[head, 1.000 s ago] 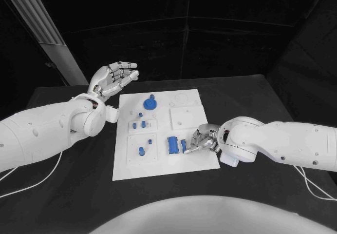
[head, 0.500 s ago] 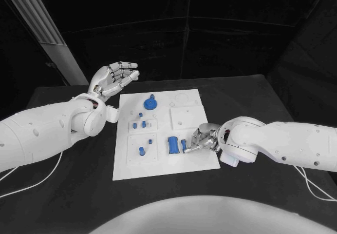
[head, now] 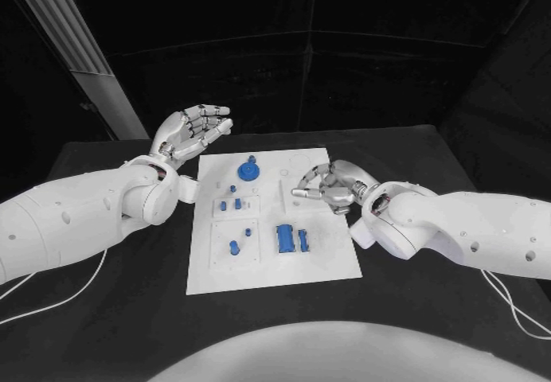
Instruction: Assemble the parts on the task board
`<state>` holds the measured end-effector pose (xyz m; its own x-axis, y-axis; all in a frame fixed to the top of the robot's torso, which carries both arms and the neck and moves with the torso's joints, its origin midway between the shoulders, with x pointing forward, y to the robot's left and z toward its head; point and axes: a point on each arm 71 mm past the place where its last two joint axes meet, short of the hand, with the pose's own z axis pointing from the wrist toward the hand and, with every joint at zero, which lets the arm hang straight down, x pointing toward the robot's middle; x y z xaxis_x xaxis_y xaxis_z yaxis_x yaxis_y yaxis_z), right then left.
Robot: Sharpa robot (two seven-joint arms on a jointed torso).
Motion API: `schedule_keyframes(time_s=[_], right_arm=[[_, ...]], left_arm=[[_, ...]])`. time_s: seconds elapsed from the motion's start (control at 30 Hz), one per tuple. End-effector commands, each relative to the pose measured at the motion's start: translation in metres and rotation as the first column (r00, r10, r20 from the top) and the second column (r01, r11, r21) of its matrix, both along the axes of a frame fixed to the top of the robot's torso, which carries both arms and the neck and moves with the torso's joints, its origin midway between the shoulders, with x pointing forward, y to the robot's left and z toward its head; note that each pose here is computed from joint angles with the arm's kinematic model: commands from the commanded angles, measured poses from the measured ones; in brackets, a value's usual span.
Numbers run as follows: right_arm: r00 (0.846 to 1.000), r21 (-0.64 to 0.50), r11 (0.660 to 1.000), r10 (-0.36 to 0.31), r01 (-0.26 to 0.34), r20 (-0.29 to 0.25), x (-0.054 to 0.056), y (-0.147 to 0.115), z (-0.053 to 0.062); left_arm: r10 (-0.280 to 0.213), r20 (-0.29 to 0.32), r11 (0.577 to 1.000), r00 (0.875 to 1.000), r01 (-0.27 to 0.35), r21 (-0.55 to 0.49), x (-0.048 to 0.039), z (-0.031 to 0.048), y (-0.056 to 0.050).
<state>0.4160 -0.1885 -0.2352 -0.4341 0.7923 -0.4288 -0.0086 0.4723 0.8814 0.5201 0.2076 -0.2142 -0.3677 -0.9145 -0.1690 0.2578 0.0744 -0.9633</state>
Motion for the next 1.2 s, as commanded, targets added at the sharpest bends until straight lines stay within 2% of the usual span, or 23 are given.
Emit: schedule_keyframes(time_s=[0.03,0.33,0.6,0.63,0.73,0.87,1.0,1.07,1.1,1.2], right_arm=[[0.974,0.266,0.964,-0.086,0.028,0.210,0.010,0.003,0.020],[0.955,0.398,0.916,-0.074,-0.048,0.287,0.032,0.026,0.021],[0.944,0.425,0.904,-0.095,-0.052,0.317,0.039,0.030,0.020],[0.959,0.371,0.928,-0.072,-0.036,0.275,0.038,0.031,0.015],[0.960,0.377,0.926,-0.088,-0.020,0.265,0.039,0.030,0.015],[0.963,0.405,0.913,-0.152,0.051,0.223,0.041,0.024,0.015],[0.957,0.440,0.884,-0.249,0.161,0.151,0.043,0.015,0.014],[0.947,0.456,0.861,-0.302,0.224,0.105,0.044,0.009,0.013],[0.939,0.464,0.845,-0.335,0.264,0.075,0.045,0.006,0.013],[0.924,0.474,0.818,-0.382,0.325,0.027,0.045,0.000,0.012]], left_arm=[[-0.008,0.208,0.997,0.978,0.024,-0.074,-0.0079,0.0137,-0.001],[0.009,0.216,0.993,0.976,0.017,-0.117,-0.0161,0.0054,-0.006],[0.005,0.228,0.991,0.974,0.025,-0.132,-0.0205,0.0047,-0.010],[0.018,-0.041,1.000,0.999,-0.018,-0.021,-0.0133,-0.0156,-0.010],[0.027,-0.046,0.999,0.999,-0.028,-0.024,-0.0144,-0.0158,-0.010],[0.070,-0.067,0.997,0.995,-0.072,-0.037,-0.0193,-0.0162,-0.012],[0.135,-0.102,0.988,0.986,-0.141,-0.055,-0.0272,-0.0162,-0.013],[0.176,-0.128,0.980,0.976,-0.186,-0.065,-0.0325,-0.0158,-0.014],[0.210,-0.151,0.972,0.966,-0.222,-0.071,-0.0369,-0.0152,-0.015],[0.266,-0.192,0.955,0.945,-0.285,-0.079,-0.0449,-0.0137,-0.015]])
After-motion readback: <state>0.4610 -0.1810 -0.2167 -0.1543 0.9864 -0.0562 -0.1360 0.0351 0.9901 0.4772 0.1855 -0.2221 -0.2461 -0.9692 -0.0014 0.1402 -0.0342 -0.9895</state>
